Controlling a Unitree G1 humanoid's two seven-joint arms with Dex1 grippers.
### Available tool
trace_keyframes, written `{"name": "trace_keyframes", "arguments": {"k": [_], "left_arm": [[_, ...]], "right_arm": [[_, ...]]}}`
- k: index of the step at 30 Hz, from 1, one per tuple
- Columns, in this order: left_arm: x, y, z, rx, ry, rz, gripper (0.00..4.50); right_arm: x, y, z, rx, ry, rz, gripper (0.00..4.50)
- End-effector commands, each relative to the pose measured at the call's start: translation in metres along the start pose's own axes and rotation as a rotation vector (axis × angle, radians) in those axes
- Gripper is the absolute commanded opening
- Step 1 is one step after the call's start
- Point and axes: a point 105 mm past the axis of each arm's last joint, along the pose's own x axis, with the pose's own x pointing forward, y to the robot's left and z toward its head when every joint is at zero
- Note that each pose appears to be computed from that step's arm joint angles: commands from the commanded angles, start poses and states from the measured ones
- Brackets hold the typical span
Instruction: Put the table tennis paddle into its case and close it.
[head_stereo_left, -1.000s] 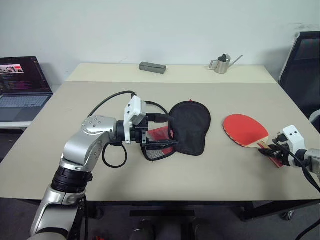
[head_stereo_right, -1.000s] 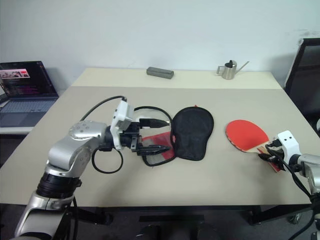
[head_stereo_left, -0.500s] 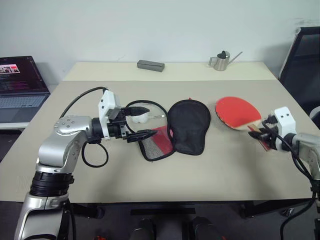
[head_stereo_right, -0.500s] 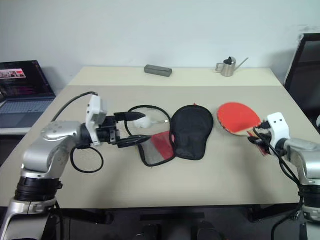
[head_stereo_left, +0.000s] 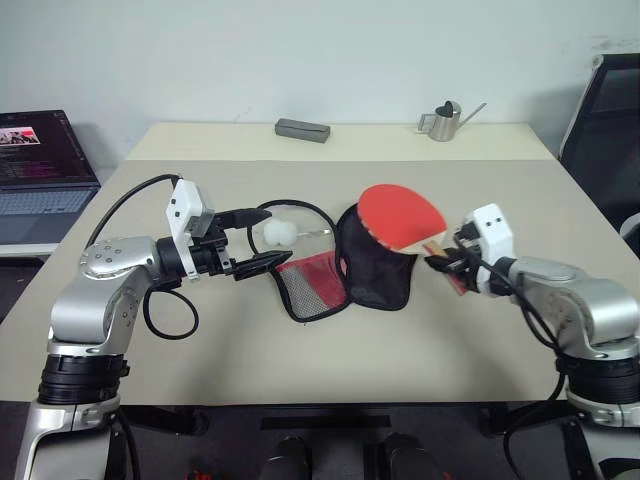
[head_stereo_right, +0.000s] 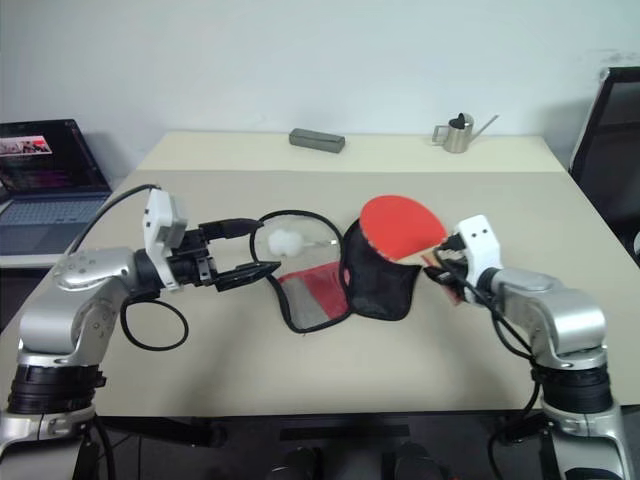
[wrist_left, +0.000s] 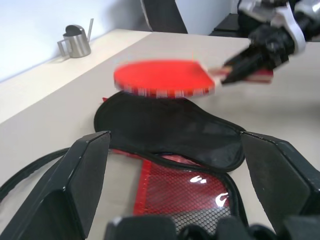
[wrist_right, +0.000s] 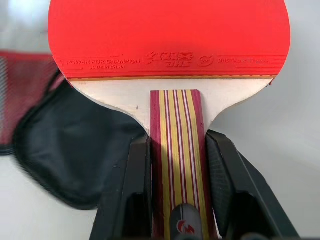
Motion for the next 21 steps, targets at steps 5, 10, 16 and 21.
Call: {"name": "trace_keyframes", "arguments": {"k": [5, 10, 16, 21], "left_arm": [[-0.002, -0.001, 0.009, 0.043, -0.034, 0.011, 4.5], [-0.001, -0.001, 0.009, 0.047, -0.038, 0.012, 4.5], [0.0, -0.001, 0.008, 0.048, -0.044, 0.013, 4.5], [0.0, -0.001, 0.008, 0.048, -0.048, 0.015, 4.5]], "right_arm": [[0.018, 0.006, 0.017, -0.034, -0.063, -0.035, 1.12], [0.036, 0.016, 0.017, -0.039, -0.056, -0.023, 1.12], [0.05, 0.016, 0.018, -0.05, -0.043, -0.027, 1.12], [0.057, 0.014, 0.017, -0.059, -0.031, -0.036, 1.12]]}}
